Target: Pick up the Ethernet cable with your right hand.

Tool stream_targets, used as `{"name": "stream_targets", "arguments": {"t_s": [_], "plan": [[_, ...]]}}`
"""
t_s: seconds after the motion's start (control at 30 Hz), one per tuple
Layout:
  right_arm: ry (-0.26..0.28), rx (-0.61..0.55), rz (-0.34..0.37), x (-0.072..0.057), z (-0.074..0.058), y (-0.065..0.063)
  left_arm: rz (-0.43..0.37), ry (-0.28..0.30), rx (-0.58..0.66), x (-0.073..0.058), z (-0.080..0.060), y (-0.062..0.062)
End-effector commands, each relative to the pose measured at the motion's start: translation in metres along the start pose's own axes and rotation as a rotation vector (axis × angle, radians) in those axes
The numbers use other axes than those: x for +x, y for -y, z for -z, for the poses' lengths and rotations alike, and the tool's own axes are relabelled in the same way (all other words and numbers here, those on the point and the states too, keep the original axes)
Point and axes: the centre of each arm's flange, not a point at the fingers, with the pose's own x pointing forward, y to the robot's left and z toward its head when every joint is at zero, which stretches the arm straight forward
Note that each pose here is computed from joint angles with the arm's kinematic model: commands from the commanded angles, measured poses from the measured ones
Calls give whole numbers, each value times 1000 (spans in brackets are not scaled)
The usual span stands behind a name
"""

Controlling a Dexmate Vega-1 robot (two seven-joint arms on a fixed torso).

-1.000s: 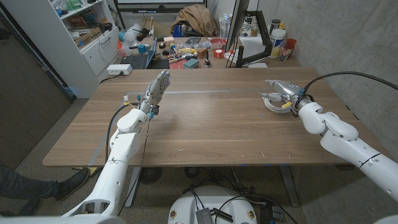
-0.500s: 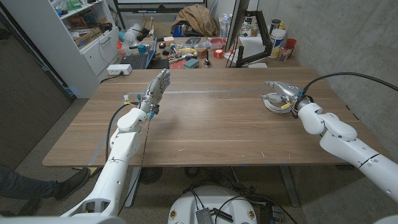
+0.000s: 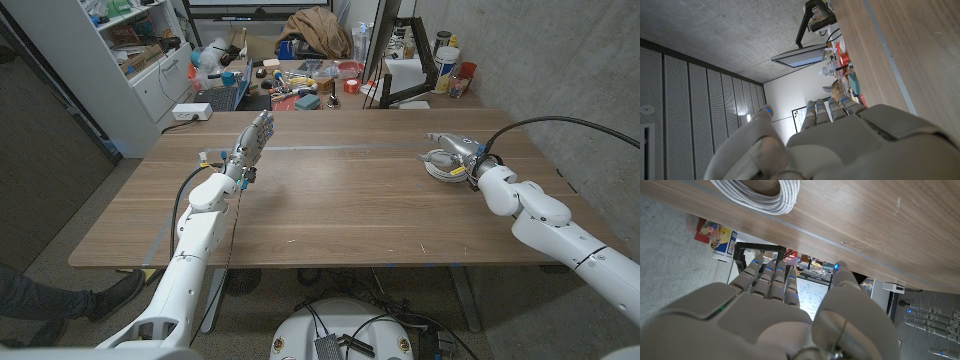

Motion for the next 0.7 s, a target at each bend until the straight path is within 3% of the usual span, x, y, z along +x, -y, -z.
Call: {"name": "stream_targets", "arguments": {"t_s": [0.03,0.7], "plan": [[-20,-26,-31,3,-1,-4,0,0,-4,0,1,-1],[-55,-6,-63,4,1,-17,8,-3,-7,0,2,0]]}}
